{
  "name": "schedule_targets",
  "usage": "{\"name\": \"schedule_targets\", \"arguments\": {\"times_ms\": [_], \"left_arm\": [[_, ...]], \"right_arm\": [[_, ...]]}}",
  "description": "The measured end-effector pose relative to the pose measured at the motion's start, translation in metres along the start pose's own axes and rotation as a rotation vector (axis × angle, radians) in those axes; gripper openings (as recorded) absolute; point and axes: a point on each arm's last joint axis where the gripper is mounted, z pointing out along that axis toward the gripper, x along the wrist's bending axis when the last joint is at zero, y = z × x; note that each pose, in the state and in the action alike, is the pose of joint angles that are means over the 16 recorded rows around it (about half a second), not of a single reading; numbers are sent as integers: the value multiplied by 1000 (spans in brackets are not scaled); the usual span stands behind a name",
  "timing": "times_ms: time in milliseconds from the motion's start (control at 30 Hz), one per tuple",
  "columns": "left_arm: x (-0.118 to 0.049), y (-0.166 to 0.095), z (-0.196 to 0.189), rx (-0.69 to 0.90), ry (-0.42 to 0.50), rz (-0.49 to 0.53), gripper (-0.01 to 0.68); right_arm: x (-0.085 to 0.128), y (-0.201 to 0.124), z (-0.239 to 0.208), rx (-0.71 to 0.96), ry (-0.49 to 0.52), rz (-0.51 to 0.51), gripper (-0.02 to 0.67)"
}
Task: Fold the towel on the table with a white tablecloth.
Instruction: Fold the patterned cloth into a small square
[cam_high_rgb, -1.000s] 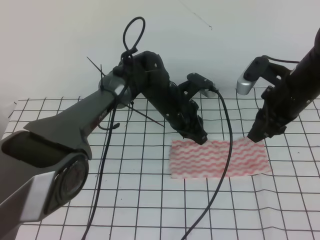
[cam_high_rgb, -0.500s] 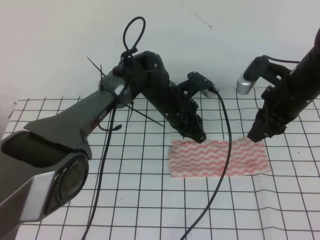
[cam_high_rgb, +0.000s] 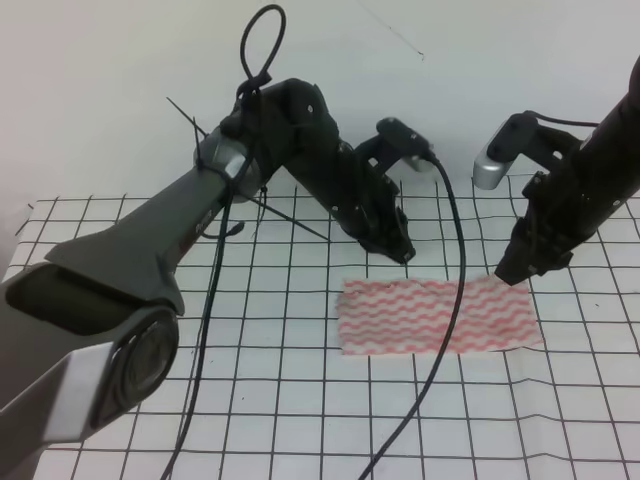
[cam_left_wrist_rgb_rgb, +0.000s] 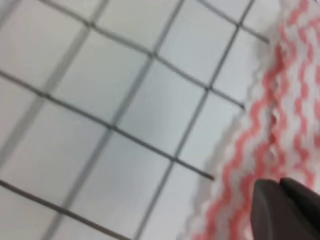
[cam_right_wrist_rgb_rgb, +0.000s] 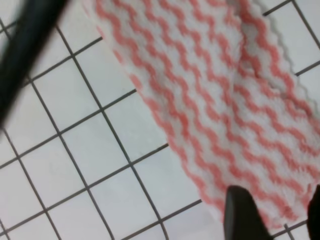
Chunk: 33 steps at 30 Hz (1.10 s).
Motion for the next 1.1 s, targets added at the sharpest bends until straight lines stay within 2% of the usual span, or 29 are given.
{"name": "schedule_targets", "arguments": {"times_ms": [400, 567, 767, 1100], "left_arm": [[4, -11, 4, 92, -15, -63, 198], [7, -14, 5, 109, -5, -67, 238], [9, -17, 10, 117, -9, -68, 198], [9, -19, 15, 111, -34, -62, 60]], "right_arm": [[0, 0, 1, -1, 8, 5, 282], [0, 0, 1, -1, 7, 5, 282], [1, 0, 0, -3, 5, 4, 282], [0, 1, -1, -7, 0, 4, 282]]}}
